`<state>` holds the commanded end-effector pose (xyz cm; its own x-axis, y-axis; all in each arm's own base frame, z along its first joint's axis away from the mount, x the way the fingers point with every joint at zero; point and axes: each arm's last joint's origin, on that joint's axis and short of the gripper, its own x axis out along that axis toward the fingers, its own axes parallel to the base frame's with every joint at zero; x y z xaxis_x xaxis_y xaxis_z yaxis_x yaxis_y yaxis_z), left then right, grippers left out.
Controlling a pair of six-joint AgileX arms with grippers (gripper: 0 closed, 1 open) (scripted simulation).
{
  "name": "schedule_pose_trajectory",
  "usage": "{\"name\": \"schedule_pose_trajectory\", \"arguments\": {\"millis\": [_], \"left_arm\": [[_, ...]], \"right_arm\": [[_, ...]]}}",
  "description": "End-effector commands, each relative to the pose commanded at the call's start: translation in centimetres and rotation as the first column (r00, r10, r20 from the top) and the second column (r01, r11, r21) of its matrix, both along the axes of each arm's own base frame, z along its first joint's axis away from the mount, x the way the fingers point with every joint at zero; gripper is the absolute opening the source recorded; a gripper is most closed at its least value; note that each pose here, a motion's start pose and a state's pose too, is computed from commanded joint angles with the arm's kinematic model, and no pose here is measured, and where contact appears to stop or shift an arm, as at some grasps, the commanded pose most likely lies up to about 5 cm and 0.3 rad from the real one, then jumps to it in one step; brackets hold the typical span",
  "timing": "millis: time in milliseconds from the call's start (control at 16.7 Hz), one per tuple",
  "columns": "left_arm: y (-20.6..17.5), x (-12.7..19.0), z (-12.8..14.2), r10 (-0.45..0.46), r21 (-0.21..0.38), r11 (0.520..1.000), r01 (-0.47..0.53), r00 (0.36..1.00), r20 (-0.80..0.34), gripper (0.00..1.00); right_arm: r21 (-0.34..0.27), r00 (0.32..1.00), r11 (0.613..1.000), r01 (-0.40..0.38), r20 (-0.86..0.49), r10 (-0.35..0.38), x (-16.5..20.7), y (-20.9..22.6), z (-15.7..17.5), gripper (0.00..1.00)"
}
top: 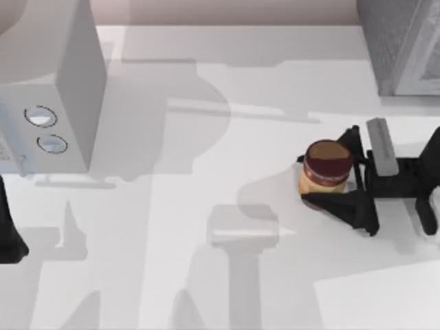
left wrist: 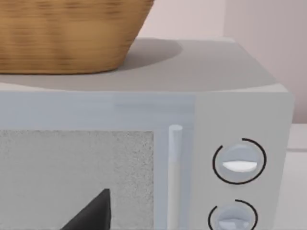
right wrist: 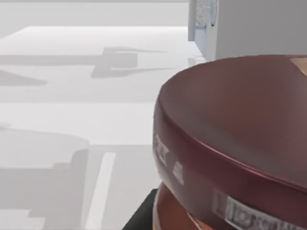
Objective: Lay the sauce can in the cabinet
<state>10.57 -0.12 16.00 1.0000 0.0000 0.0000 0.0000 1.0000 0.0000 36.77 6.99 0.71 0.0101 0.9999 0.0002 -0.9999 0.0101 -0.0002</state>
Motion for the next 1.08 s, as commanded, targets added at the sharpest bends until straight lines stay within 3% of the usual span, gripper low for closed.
{"name": "schedule_pose_trajectory", "arguments": {"millis": [120, 180, 720, 1080], "left_arm": [[0.0, 0.0, 0.0, 0.000, 0.000, 1.000, 0.000, 1.000, 0.000, 1.00], [0.0, 0.0, 0.0, 0.000, 0.000, 1.000, 0.000, 1.000, 0.000, 1.00], [0.0, 0.0, 0.0, 0.000, 0.000, 1.000, 0.000, 1.000, 0.000, 1.00], [0.0, 0.0, 0.0, 0.000, 0.000, 1.000, 0.000, 1.000, 0.000, 1.00]], "right_arm": [[0.000, 1.000, 1.000, 0.000, 0.000, 0.000, 0.0, 0.0, 0.0, 0.02], [0.000, 1.000, 1.000, 0.000, 0.000, 0.000, 0.0, 0.0, 0.0, 0.00], [0.000, 1.000, 1.000, 0.004, 0.003, -0.004, 0.1, -0.1, 0.1, 0.00], [0.001, 1.000, 1.000, 0.007, 0.004, -0.007, 0.8, 0.0, 3.9, 0.00]]}}
